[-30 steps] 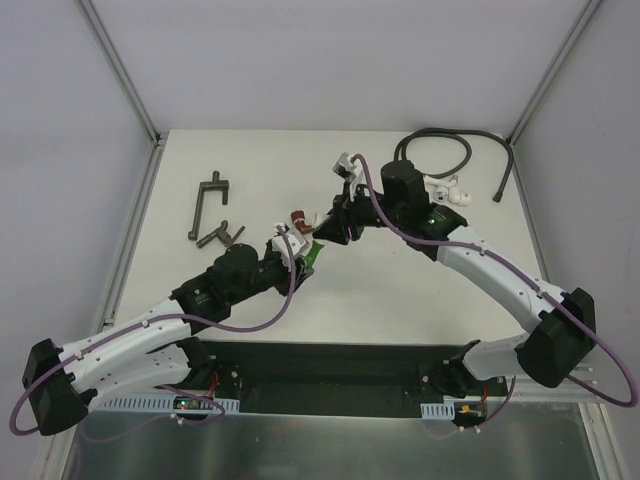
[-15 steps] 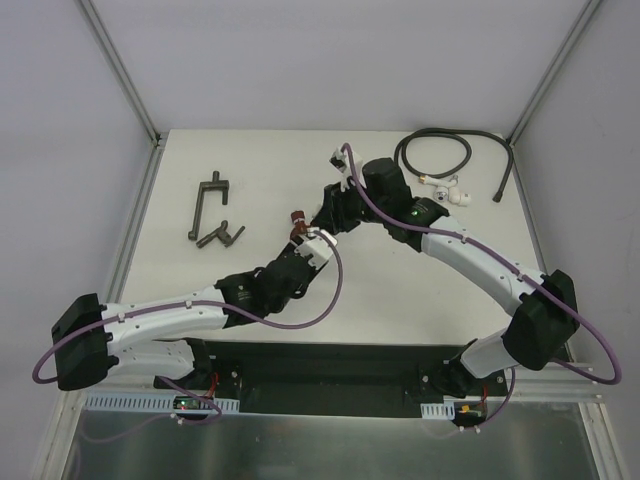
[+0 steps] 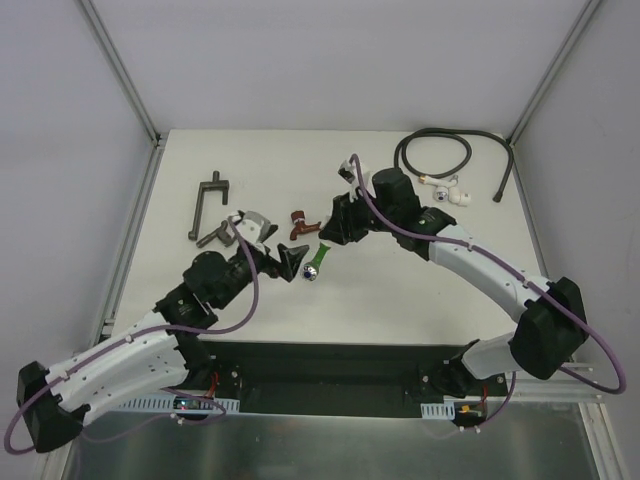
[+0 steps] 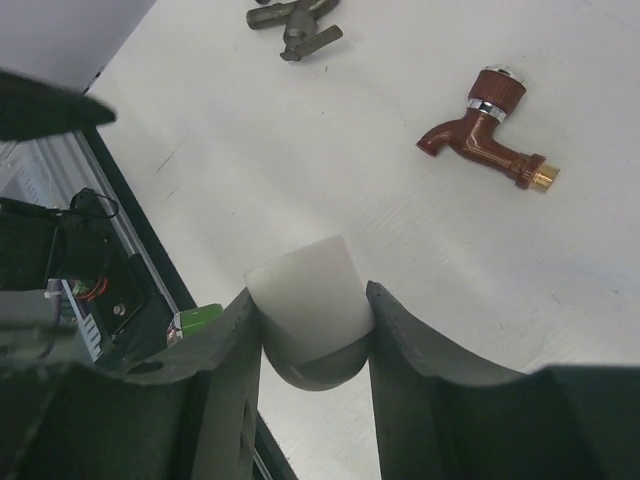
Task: Install the water faucets
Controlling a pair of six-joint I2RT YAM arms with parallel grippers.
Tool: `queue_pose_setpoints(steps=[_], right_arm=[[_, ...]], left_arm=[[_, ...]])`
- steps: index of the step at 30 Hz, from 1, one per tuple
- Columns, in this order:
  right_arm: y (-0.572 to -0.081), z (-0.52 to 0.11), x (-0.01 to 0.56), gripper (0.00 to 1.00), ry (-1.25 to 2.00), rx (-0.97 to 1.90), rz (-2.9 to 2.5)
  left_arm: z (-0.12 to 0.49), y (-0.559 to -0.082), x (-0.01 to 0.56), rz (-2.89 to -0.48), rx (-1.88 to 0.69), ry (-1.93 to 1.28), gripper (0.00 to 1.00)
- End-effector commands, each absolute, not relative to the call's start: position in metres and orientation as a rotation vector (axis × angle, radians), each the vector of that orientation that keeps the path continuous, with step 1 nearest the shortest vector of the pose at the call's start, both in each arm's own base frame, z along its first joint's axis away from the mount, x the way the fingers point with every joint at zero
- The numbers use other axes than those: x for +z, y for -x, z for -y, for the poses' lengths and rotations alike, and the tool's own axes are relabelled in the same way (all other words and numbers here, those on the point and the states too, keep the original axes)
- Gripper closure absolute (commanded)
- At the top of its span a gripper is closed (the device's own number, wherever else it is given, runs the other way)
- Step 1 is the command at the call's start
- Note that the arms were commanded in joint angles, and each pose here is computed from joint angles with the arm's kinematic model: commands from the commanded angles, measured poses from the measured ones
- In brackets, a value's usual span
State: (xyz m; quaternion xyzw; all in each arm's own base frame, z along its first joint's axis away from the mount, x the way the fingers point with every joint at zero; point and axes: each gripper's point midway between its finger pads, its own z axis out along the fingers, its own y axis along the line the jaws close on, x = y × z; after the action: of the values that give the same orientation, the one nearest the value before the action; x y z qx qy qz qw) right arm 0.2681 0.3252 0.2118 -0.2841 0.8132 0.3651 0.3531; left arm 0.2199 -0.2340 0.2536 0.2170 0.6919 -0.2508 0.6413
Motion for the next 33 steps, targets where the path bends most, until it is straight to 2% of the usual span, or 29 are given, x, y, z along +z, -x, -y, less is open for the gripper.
queue_pose_setpoints(steps=[1,7,16,28,33], right_arm=[[-0.256,-0.327,0.274,0.98,0.799,1.103,-1.832],[-0.231,-0.326,0.299,0.98,0.926,1.224,-1.659],[-0.196,-0.32,0.319,0.98,1.088,1.295,-1.457],[-0.178,-0.319,0.333,0.98,1.134,1.335,-1.333],[-0.177,-0.32,0.334,0.98,1.125,1.33,-1.332]], left_arm=[[0.242,-0.199,0.258,-1.508,-0.961,-0.497,0.14],[0.252,-0.179,0.253,-1.469,-1.239,-0.644,0.12],[0.266,-0.147,0.26,-1.338,-1.439,-0.869,0.06],[0.276,-0.14,0.247,-1.386,-1.566,-0.956,0.14],[0.279,-0.14,0.25,-1.384,-1.572,-0.952,0.21]])
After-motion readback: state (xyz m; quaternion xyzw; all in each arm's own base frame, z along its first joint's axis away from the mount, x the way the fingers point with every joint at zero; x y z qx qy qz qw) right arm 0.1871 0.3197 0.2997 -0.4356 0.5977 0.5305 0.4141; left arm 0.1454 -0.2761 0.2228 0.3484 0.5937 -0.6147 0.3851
